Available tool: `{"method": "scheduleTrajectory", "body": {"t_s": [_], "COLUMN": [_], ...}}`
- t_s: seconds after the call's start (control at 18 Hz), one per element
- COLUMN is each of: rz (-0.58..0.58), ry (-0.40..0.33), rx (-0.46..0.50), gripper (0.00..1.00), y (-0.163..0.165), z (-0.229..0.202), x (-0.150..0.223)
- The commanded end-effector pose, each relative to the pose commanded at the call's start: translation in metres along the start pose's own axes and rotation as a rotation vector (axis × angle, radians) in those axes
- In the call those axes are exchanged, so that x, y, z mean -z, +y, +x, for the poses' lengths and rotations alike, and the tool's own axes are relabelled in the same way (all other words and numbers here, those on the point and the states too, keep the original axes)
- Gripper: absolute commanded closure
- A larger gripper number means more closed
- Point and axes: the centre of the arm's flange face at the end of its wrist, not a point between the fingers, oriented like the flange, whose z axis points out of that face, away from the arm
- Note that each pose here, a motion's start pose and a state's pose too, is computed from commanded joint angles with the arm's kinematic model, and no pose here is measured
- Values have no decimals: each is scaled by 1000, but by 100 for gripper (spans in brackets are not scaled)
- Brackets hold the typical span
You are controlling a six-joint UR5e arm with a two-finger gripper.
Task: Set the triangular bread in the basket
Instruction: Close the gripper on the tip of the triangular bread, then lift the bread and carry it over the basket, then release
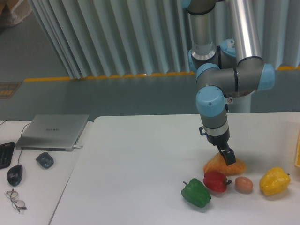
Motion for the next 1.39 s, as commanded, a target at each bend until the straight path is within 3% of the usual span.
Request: {"method": "scheduleTrajectory", "body": {"t_s": [0.39, 0.72, 0.89, 1.28, 1.39], "rz": [-53, -54, -48, -13, -9], "ry": [-5, -8, -18, -78, -60], "rx": [-1, -5, -10, -52, -65], "gripper": [4, 73, 97, 100, 100], "y": [-3, -5, -3, 20, 39], "z": [-11, -9, -9, -4, -2], "x": [-25, -24, -16, 33, 46]}}
